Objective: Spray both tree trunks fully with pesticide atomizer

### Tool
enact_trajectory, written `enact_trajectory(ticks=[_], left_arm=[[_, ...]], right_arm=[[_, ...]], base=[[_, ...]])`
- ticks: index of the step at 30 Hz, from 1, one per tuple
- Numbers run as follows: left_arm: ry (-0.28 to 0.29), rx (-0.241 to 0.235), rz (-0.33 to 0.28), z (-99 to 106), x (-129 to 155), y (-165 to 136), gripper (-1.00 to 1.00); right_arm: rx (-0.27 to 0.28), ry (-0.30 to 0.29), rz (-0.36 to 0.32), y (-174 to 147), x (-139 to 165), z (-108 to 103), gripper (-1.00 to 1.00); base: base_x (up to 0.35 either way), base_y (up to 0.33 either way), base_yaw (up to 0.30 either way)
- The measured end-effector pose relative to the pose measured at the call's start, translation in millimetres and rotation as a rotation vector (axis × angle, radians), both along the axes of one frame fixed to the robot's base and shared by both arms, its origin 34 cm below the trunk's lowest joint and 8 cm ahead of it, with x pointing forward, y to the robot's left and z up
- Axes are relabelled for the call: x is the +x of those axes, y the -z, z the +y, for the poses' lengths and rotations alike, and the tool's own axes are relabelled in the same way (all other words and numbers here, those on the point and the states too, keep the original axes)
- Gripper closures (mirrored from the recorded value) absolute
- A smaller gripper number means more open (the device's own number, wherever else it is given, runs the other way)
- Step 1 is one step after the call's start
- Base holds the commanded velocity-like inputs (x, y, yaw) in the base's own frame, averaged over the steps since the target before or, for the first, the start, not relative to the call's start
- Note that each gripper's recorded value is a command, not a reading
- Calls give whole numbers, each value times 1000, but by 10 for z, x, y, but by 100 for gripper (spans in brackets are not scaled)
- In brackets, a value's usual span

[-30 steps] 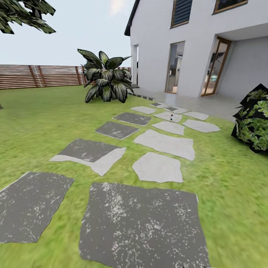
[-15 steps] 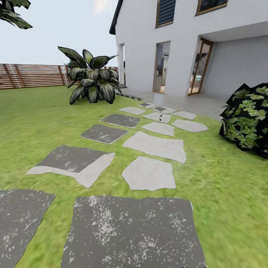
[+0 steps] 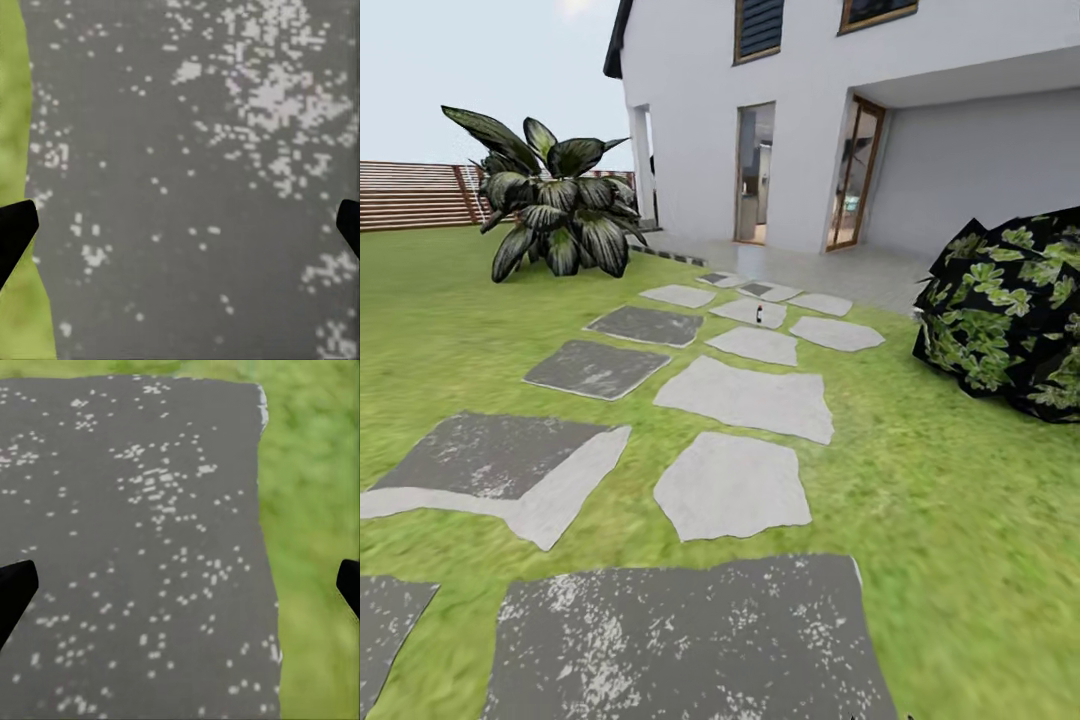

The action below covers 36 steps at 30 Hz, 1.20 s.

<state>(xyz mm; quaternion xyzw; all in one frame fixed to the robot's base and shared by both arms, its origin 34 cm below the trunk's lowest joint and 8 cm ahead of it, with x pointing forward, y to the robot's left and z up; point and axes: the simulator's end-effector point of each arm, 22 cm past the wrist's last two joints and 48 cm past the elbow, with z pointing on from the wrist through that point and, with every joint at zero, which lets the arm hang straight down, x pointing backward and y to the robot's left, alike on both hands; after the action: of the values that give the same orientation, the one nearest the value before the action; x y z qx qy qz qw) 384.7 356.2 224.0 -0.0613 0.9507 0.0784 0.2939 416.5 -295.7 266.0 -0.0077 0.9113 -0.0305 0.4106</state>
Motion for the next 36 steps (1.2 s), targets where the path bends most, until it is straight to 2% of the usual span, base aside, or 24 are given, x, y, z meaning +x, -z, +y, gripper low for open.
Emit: enact_trajectory(ticks=[36], left_arm=[[1,0,0,0,0,-1,-100]], right_arm=[[1,-2,6,15,-23,2,-100]], base=[[339,0,-1]])
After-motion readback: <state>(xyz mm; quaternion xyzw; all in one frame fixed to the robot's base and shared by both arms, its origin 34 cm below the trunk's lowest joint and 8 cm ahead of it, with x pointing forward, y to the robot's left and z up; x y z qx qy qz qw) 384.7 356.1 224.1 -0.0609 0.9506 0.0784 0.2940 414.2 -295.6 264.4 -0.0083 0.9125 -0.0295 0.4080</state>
